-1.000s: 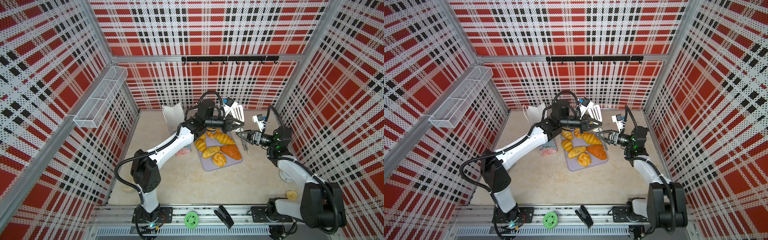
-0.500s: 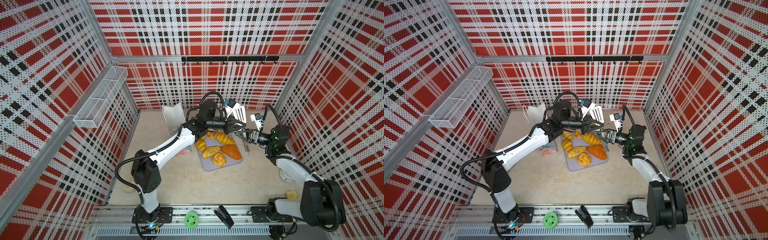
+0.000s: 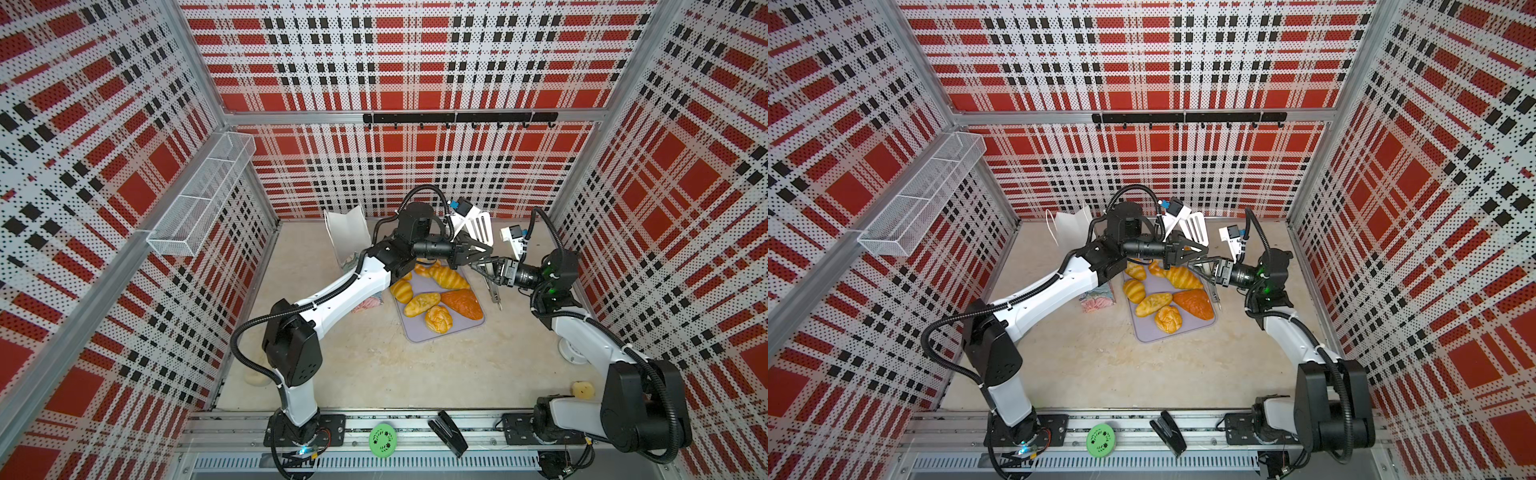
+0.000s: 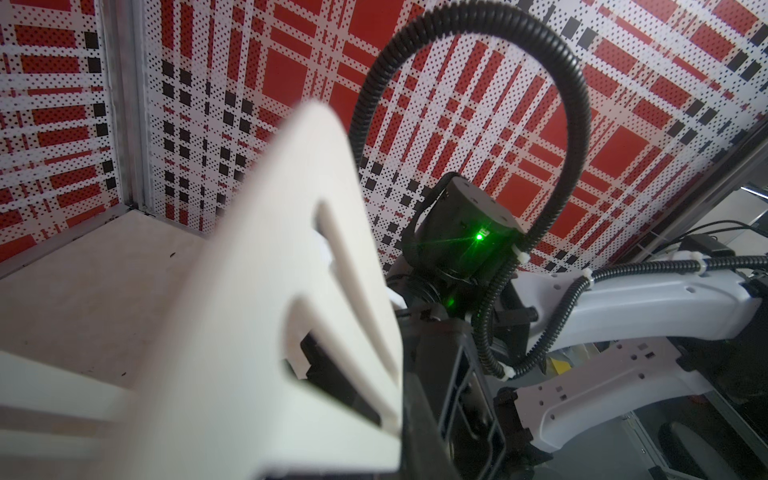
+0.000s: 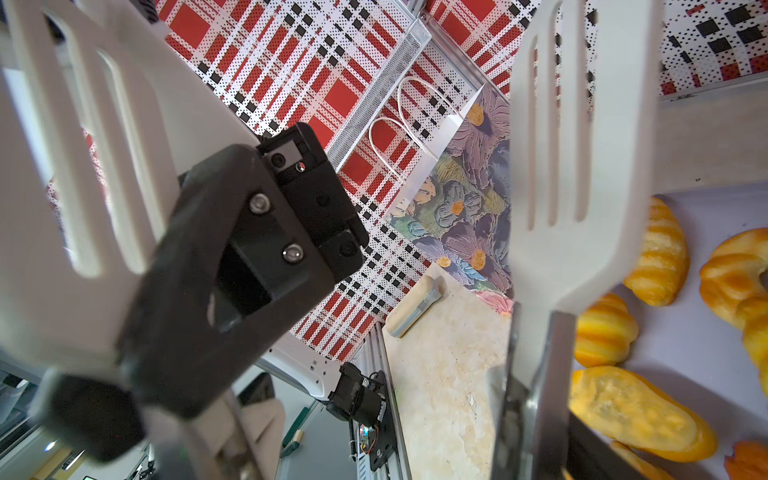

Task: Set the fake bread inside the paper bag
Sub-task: 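Hold the tongs with both grippers and lower the tips over the bread tray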

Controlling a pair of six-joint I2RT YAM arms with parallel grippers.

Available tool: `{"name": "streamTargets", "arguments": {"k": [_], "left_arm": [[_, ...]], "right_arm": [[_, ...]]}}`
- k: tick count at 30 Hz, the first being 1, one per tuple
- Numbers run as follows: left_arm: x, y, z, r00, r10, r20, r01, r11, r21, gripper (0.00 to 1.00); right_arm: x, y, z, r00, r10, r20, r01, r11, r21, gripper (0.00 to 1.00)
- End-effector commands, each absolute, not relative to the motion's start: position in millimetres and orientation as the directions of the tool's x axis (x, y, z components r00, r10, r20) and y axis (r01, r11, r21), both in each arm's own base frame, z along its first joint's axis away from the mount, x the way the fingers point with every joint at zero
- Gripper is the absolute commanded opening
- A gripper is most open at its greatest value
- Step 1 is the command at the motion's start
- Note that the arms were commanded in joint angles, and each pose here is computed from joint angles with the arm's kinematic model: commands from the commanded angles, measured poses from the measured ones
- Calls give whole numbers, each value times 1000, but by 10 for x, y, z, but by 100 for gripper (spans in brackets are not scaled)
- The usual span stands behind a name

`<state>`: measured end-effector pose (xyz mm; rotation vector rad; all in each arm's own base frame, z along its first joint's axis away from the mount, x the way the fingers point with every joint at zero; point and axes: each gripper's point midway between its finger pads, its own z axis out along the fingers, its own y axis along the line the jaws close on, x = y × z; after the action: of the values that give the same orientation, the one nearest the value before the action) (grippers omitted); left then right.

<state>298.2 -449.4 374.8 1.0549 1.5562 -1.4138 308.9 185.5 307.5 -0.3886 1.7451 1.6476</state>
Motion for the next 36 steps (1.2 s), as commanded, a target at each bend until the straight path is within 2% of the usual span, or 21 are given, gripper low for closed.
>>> {"name": "streamTargets", "arguments": {"k": [1,10,19,24,26,30,33,36], "left_arm": [[2908,-4490,3955,-308,31,-951,951,6,-308,12],[2942,-4477,3942,-301,23,-953,954,7,-301,12],[3019,-4442,3925,-341,-13,-940,940,17,-341,14],[3072,-4390,3931,-355,-34,-934,934,25,-356,17],[3107,-4363,3925,-369,-40,-929,928,34,-370,22],[3194,-4304,3871,-411,-52,-910,908,64,-414,39],[3224,-4259,3808,-442,-59,-895,891,88,-446,54],[3238,-4198,3724,-447,-61,-892,883,126,-451,61]], "right_arm": [[3116,1869,3223,-675,250,-695,-684,143,715,88],[3133,1874,3200,-687,248,-683,-672,139,727,83],[3134,1871,3171,-691,238,-683,-666,161,729,74],[3144,1868,3147,-694,232,-682,-659,176,731,73],[3151,1861,3124,-696,228,-681,-655,189,732,72],[3185,1823,3058,-702,223,-677,-633,241,736,71],[3212,1771,2977,-708,211,-673,-606,308,734,71],[3228,1705,2854,-717,181,-673,-572,400,716,72]]}}
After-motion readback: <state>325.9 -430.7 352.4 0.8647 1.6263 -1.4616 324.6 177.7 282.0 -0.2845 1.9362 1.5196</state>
